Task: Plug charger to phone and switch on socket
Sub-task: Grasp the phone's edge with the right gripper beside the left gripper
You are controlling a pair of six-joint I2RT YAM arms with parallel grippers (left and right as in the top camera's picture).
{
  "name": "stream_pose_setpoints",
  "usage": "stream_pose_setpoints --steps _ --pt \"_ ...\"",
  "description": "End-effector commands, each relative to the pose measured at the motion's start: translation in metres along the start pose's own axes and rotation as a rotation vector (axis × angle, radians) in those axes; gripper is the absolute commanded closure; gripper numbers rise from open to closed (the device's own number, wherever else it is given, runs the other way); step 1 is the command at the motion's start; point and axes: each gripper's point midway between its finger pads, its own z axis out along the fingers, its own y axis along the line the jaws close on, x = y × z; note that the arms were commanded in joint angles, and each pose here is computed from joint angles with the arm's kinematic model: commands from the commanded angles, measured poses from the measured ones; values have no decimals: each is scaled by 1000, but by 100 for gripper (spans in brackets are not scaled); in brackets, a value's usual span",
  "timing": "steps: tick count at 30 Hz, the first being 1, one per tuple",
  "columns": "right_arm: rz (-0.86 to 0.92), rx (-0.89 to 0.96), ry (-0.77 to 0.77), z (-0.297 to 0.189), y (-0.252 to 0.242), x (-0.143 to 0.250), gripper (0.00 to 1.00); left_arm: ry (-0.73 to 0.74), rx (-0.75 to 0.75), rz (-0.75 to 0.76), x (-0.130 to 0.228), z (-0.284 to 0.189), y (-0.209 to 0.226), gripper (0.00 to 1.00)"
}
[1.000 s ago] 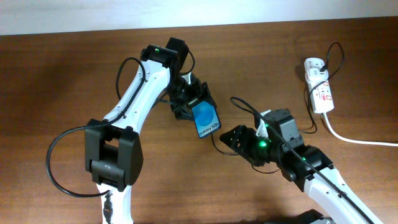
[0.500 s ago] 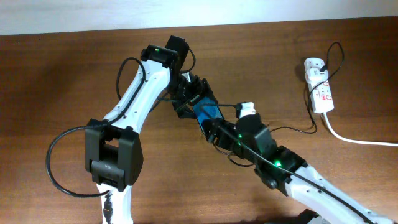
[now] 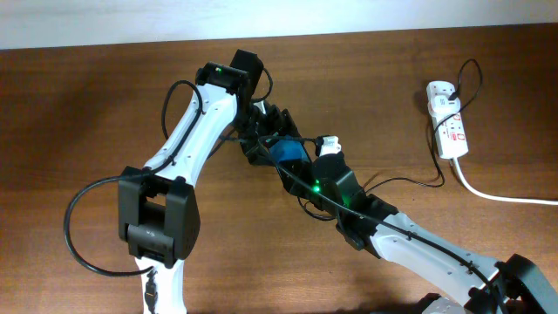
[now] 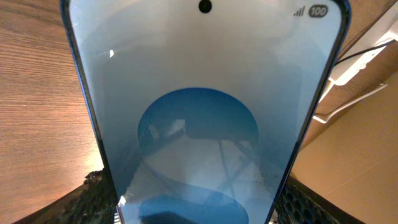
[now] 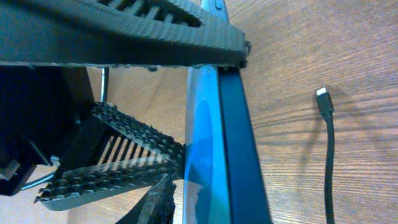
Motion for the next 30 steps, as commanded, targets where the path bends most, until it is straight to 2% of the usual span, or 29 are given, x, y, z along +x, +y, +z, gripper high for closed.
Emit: stream_pose_setpoints --steps 1,6,8,10,11,14,18,25,27,30 --pt "-14 -27 -19 2 9 -4 73 14 40 7 9 -8 -9 59" --pt "-13 -6 -68 1 6 -13 73 20 44 5 11 -8 -10 58" --pt "-13 -12 -71 1 7 -14 78 20 44 5 11 -8 -10 58" --pt "-13 -12 -71 1 7 -14 92 20 44 5 11 -8 -10 58" --pt "-13 -12 -71 1 7 -14 95 20 44 5 11 -8 -10 58" --pt "-13 -12 -70 1 7 -14 96 20 43 6 10 -8 -10 56" --pt "-13 -12 -70 1 7 -14 96 19 44 6 10 -8 -10 47" --pt "-13 -7 -54 1 5 -10 96 7 42 6 6 -10 -8 21" --pt "-13 -1 -51 1 4 -10 96 -31 29 -2 -7 -18 2 0" --pt "-12 5 -62 1 3 -12 96 -49 43 -2 -18 -27 9 1"
